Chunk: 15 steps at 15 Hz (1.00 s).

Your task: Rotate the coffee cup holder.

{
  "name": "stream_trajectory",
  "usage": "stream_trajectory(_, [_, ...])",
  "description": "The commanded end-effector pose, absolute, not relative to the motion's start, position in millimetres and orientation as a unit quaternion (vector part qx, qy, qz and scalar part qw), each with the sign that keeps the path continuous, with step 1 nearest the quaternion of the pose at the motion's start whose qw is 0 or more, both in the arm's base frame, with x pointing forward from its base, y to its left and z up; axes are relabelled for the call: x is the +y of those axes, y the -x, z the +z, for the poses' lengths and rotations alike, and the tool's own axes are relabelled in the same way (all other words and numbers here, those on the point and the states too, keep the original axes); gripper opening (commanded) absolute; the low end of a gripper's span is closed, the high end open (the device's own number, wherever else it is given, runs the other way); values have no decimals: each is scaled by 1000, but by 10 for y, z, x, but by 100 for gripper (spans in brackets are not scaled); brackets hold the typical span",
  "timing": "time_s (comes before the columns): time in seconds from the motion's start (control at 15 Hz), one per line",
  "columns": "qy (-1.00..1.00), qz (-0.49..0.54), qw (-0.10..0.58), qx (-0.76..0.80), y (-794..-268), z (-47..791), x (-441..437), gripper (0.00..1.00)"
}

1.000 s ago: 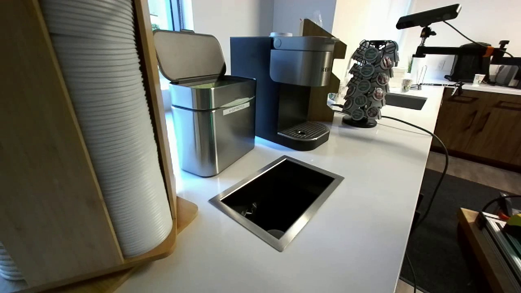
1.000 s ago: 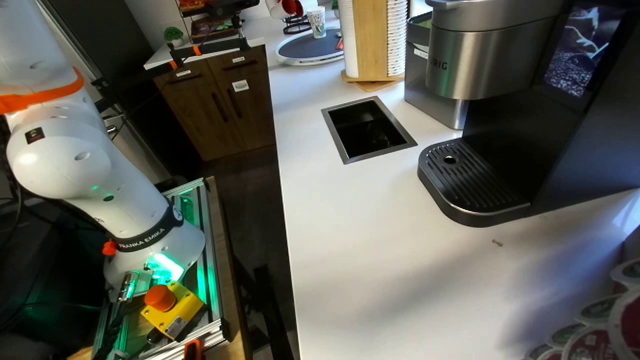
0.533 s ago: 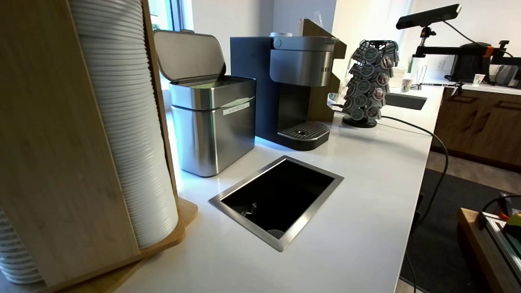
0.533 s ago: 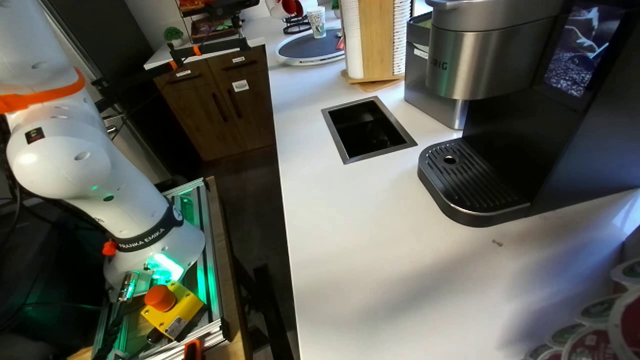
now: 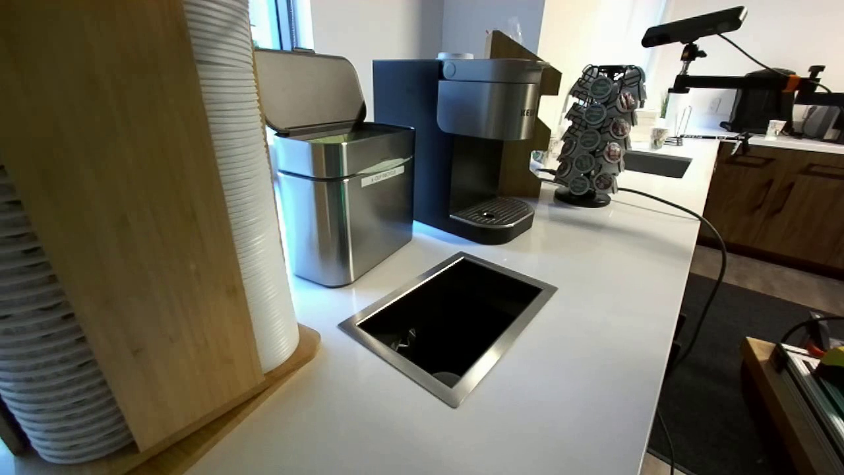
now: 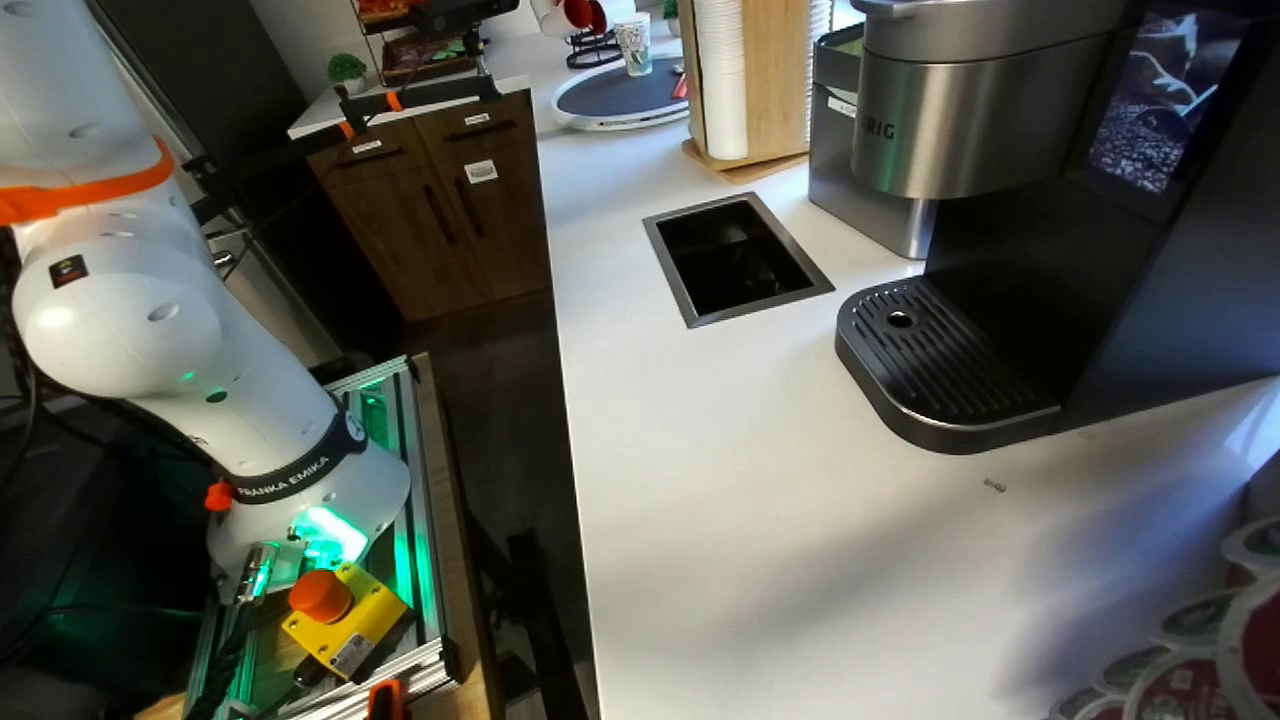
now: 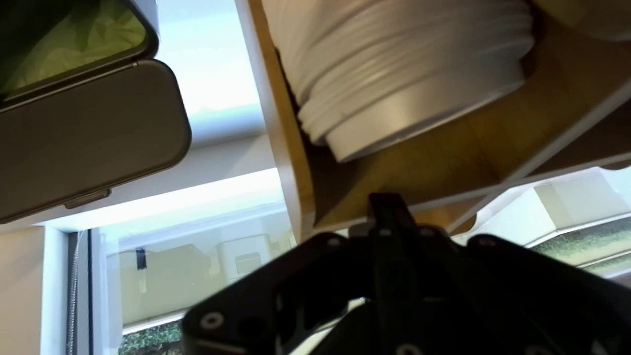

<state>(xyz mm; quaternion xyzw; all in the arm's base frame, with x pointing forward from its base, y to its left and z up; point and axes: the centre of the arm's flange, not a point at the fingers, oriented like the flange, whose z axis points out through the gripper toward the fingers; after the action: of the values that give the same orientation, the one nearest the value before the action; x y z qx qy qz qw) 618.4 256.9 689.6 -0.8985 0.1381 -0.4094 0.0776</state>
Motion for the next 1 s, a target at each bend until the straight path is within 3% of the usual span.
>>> stream_trajectory(0.0, [896,-413,92,137,-6342,6720,2548,0])
stream_trajectory(0.6, [883,-434,140,113,-6435,6694,2501,0])
stream_trajectory(0.93, [876,-444,170,83,-6068,7085,2647,0])
